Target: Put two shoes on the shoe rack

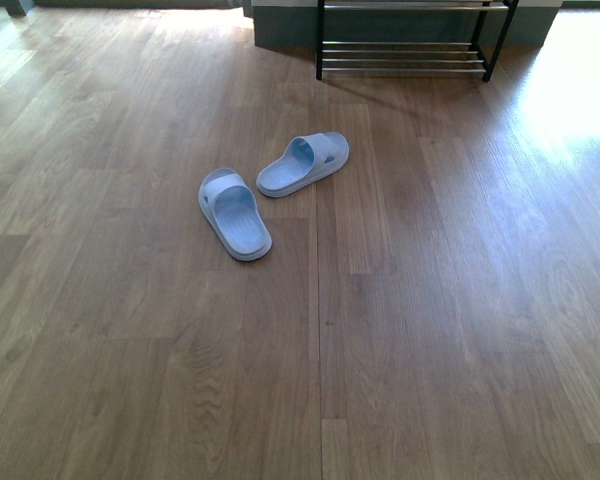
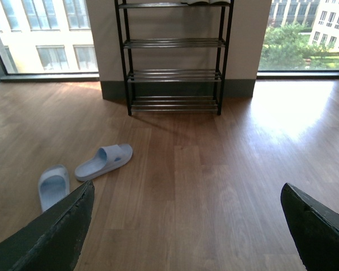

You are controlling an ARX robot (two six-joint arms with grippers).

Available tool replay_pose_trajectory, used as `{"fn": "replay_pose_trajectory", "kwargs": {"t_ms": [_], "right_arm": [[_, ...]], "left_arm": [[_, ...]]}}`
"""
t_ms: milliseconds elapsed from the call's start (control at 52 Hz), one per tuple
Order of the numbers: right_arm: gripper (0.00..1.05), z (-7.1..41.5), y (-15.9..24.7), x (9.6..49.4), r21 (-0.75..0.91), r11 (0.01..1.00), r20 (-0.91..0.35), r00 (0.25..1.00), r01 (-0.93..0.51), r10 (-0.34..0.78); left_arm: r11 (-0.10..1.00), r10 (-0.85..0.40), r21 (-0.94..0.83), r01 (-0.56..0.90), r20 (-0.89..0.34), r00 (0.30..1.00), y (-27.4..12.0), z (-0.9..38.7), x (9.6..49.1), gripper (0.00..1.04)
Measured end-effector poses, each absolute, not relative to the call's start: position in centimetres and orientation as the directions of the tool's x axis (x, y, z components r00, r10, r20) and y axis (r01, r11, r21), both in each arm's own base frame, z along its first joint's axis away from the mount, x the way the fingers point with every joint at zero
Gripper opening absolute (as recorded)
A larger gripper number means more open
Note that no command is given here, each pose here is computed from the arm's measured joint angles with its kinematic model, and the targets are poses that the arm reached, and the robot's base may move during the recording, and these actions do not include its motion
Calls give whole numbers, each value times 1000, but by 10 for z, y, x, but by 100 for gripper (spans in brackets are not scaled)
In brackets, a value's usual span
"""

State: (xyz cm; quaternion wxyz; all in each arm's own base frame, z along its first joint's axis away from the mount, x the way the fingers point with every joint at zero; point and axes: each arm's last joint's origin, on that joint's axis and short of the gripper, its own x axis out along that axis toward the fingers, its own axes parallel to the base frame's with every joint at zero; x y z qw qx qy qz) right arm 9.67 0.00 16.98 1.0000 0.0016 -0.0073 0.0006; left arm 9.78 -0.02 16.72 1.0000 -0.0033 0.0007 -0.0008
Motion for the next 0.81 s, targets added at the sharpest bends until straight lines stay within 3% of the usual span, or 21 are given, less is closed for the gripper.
{"fn": "replay_pose_trajectory", "kwargs": {"t_ms": [808], "right_arm": [[96, 170, 0, 97, 3, 1000, 16, 1000, -1, 1]], "left_arm": [[1000, -2, -7, 2, -1, 1000, 0, 167, 98, 95]]}}
